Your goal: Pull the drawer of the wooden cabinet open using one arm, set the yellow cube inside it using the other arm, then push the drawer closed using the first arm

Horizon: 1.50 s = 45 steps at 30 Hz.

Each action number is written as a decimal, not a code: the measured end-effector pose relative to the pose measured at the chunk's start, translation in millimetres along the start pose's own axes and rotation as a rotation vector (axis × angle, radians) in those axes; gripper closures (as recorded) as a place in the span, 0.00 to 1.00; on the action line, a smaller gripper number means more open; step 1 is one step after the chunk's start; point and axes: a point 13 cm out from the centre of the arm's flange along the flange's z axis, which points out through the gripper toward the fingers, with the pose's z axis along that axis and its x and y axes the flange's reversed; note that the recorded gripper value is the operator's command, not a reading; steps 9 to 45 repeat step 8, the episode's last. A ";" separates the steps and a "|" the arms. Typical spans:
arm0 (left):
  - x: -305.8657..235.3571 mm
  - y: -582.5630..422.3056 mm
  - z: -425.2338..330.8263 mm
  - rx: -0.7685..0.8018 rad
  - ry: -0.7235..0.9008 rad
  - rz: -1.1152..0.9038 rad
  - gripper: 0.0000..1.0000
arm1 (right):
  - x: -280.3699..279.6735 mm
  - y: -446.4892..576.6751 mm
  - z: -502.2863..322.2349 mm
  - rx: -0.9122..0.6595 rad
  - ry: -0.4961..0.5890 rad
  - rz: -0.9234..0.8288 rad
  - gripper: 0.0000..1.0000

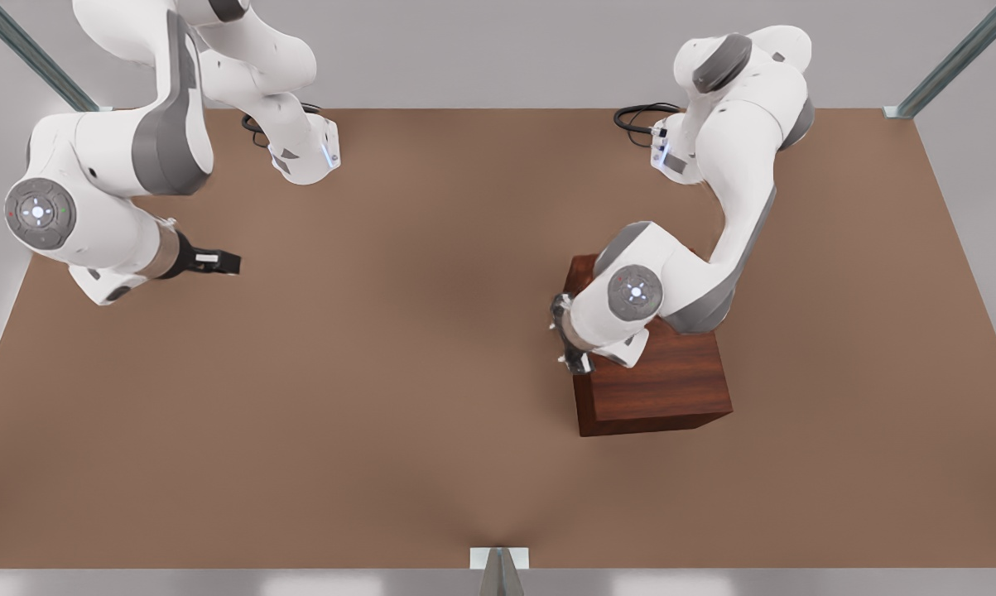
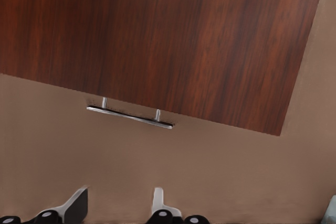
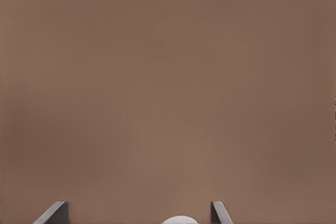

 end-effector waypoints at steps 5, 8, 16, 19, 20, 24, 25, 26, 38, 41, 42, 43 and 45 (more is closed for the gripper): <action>-203.2 15.6 -131.1 0.025 -0.319 0.264 0.00 | -1.6 -35.9 -29.2 0.002 -0.094 0.047 0.00; -206.1 53.5 -145.3 -0.062 -0.299 0.543 0.00 | -4.0 -36.6 -31.4 0.011 -0.110 0.040 0.00; -206.1 53.5 -145.3 -0.062 -0.299 0.543 0.00 | -4.0 -36.6 -31.4 0.011 -0.110 0.040 0.00; -206.1 53.5 -145.3 -0.062 -0.299 0.543 0.00 | -4.0 -36.6 -31.4 0.011 -0.110 0.040 0.00; -206.1 53.5 -145.3 -0.062 -0.299 0.543 0.00 | -4.0 -36.6 -31.4 0.011 -0.110 0.040 0.00; -206.1 53.5 -145.3 -0.062 -0.299 0.543 0.00 | -4.0 -36.6 -31.4 0.011 -0.110 0.040 0.00; -206.1 53.5 -145.3 -0.062 -0.299 0.543 0.00 | -4.0 -36.6 -31.4 0.011 -0.110 0.040 0.00; -206.1 53.5 -145.3 -0.062 -0.299 0.543 0.00 | -4.0 -36.6 -31.4 0.011 -0.110 0.040 0.00; -206.1 53.5 -145.3 -0.062 -0.299 0.543 0.00 | -4.0 -36.6 -31.4 0.011 -0.110 0.040 0.00; -206.1 53.5 -145.3 -0.062 -0.299 0.543 0.00 | -4.0 -36.6 -31.4 0.011 -0.110 0.040 0.00; -206.1 53.5 -145.3 -0.062 -0.299 0.543 0.00 | -4.0 -36.6 -31.4 0.011 -0.110 0.040 0.00; -206.1 53.5 -145.3 -0.062 -0.299 0.543 0.00 | -4.0 -36.6 -31.4 0.011 -0.110 0.040 0.00; -206.1 53.5 -145.3 -0.062 -0.299 0.543 0.00 | -4.0 -36.6 -31.4 0.011 -0.110 0.040 0.00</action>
